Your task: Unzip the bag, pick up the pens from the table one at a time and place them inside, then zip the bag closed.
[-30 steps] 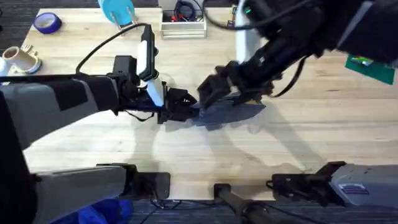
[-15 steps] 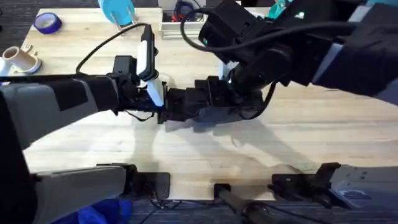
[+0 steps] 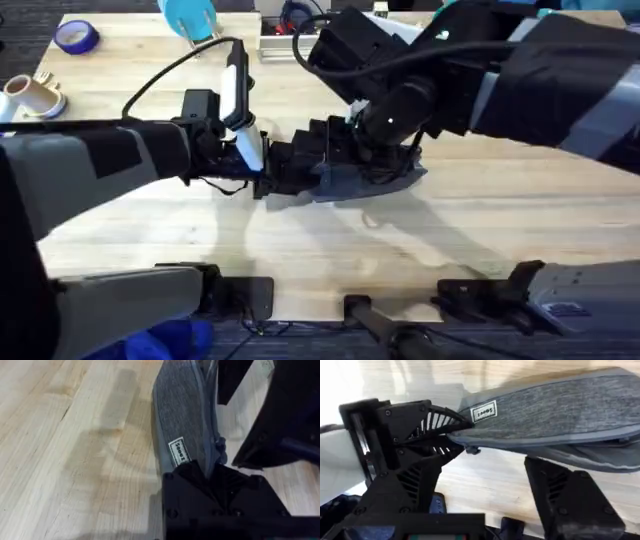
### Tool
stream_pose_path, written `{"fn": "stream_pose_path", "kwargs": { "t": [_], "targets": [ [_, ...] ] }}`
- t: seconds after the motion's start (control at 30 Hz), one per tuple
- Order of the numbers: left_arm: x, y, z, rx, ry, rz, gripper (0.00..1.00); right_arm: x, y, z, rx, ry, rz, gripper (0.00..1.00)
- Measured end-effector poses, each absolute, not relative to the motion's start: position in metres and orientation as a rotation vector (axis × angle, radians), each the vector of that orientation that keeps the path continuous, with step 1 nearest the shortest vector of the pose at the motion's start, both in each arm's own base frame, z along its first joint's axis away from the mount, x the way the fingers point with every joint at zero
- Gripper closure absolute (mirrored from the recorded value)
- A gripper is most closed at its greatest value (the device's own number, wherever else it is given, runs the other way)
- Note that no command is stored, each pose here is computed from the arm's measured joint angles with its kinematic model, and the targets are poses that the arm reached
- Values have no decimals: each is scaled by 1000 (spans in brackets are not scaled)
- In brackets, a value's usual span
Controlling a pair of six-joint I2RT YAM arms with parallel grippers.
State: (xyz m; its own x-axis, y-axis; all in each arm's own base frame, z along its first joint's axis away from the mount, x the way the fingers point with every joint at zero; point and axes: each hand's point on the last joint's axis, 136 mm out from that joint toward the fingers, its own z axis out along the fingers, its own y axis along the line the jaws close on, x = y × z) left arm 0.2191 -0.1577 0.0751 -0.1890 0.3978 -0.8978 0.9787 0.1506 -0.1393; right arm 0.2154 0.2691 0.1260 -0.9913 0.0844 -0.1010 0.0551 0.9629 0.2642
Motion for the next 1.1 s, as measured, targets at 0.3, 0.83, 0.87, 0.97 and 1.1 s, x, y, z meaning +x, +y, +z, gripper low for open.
{"fn": "stream_pose_path", "kwargs": {
  "t": [0.3, 0.83, 0.87, 0.97, 1.1],
  "targets": [
    [219, -158, 75, 1333, 1702, -1011, 958, 215, 268, 120, 115, 3019, 376, 5],
    [219, -158, 75, 1333, 1702, -1011, 958, 218, 266, 108, 127, 3028, 309, 5],
    [219, -158, 75, 1333, 1702, -1011, 958, 218, 266, 107, 127, 3029, 306, 5],
    [219, -158, 75, 1333, 1702, -1011, 958, 218, 266, 101, 129, 3044, 285, 5],
    [219, -157, 74, 1334, 1704, -1008, 958, 219, 266, 99, 128, 3047, 280, 5]
  ]
}}
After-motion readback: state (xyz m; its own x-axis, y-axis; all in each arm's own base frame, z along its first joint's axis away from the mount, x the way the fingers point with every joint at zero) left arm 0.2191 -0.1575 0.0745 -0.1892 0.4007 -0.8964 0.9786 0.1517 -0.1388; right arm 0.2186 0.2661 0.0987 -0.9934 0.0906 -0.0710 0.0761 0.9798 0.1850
